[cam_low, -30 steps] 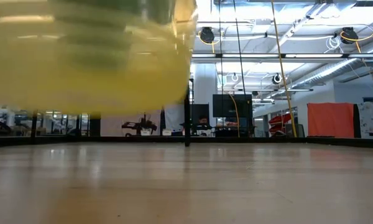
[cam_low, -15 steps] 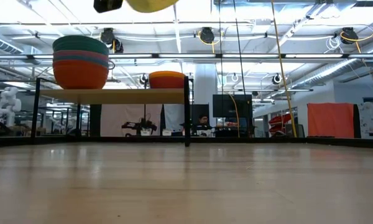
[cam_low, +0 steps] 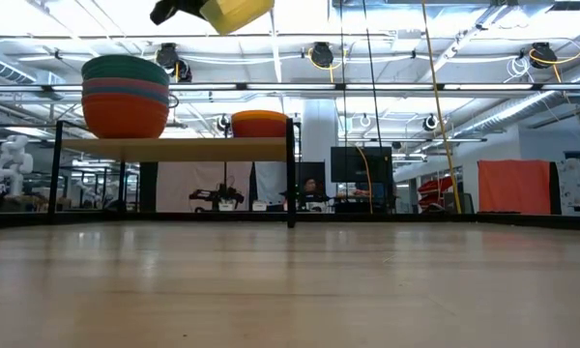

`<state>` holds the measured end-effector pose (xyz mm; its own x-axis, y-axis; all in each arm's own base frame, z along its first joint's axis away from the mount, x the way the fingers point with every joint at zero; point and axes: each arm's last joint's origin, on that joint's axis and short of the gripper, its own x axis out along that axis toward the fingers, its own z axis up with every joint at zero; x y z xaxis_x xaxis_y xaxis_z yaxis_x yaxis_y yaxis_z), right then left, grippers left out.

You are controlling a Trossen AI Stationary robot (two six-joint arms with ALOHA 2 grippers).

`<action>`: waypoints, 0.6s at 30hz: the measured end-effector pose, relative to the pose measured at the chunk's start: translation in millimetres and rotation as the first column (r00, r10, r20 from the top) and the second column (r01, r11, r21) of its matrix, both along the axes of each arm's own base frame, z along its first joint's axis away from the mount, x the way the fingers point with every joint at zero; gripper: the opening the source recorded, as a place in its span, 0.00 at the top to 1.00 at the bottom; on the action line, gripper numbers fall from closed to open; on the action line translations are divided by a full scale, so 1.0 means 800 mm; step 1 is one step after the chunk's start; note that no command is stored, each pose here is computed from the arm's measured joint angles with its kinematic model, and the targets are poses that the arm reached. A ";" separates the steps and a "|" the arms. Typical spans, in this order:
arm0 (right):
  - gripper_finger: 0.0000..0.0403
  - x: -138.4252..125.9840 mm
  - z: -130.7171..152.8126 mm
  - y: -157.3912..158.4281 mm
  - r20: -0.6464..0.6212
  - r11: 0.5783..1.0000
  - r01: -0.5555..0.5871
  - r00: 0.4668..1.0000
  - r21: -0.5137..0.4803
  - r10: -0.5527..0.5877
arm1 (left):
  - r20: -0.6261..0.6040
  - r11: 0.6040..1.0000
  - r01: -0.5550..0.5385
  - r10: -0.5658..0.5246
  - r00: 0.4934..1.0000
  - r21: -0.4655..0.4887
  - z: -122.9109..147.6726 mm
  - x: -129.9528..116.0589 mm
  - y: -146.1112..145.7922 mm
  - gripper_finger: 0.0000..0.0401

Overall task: Place and stack bowls onto a shelf
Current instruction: Stack the yellow bowl on top of the orange bowl on the shelf

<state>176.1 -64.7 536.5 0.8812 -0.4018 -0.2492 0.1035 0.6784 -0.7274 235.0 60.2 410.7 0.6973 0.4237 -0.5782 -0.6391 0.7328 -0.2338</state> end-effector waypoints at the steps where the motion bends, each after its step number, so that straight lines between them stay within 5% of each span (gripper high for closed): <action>1: 0.72 0.000 0.000 0.000 0.003 1.000 0.002 1.000 0.007 -0.002 | 0.010 1.000 -0.006 0.006 1.000 0.010 0.007 -0.003 0.010 0.99; 10: 0.72 0.000 0.000 -0.002 0.009 0.999 0.050 0.999 0.017 -0.050 | 0.060 0.999 0.010 -0.013 0.998 0.051 0.052 -0.014 0.107 0.99; 18: 0.72 -0.001 -0.001 -0.007 -0.002 0.983 0.182 0.983 -0.016 -0.182 | 0.010 0.997 0.082 -0.082 0.997 -0.003 0.044 0.000 0.178 0.99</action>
<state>175.2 -70.2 536.1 0.7921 -0.5591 -0.2448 0.2215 0.6370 -0.7383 234.9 202.6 446.2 0.7350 0.3631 -0.5726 -0.5748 0.7816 -0.2423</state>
